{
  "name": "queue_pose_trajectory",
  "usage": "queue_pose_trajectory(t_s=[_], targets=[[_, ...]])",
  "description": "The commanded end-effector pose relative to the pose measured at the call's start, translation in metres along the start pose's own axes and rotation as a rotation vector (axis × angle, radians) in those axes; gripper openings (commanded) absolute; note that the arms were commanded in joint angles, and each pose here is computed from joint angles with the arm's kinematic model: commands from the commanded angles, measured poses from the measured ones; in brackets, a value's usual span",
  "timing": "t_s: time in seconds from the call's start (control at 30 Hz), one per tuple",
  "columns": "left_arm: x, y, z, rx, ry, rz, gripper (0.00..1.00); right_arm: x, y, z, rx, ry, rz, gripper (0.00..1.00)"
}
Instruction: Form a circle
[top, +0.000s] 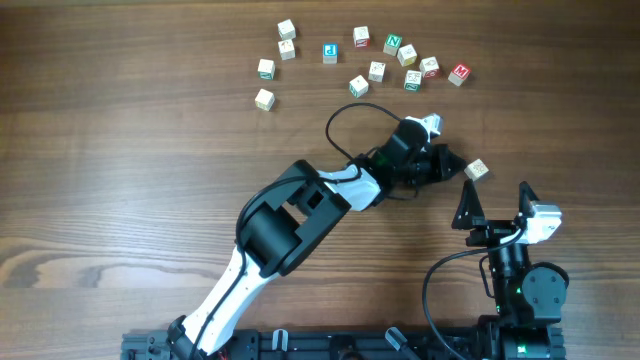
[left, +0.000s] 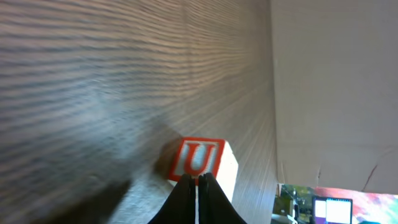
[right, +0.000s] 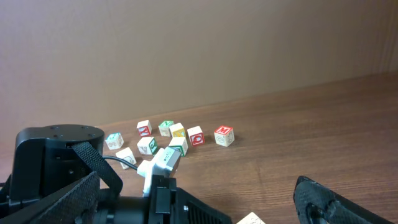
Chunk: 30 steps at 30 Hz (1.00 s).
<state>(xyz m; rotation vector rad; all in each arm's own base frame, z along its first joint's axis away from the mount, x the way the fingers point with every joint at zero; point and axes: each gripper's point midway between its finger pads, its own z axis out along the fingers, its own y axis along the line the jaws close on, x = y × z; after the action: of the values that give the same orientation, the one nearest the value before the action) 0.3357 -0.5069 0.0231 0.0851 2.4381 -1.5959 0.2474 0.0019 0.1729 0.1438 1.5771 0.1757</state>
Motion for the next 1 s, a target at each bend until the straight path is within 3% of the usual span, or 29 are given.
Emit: queue_pose_trajectory(t_s=[0.0,0.33,0.47,0.77,0.97], targets=[[0.011,0.007,0.006,-0.01,0.017,-0.003,0.08,-0.001,0.0,0.0,-0.004,-0.004,-0.017,1.0],[0.012,0.0,0.011,-0.005,-0.022,0.02,0.09,-0.001,0.0,0.0,-0.004,-0.004,-0.017,1.0],[0.011,0.0,0.011,-0.009,-0.028,0.019,0.04,-0.001,0.0,0.0,-0.004,-0.004,-0.017,1.0],[-0.019,0.013,-0.002,-0.033,-0.093,-0.026,0.04,-0.001,0.0,0.0,-0.004,-0.004,-0.017,1.0],[-0.001,0.007,0.007,-0.027,-0.065,-0.05,0.09,-0.001,0.0,0.0,-0.004,-0.004,-0.017,1.0]])
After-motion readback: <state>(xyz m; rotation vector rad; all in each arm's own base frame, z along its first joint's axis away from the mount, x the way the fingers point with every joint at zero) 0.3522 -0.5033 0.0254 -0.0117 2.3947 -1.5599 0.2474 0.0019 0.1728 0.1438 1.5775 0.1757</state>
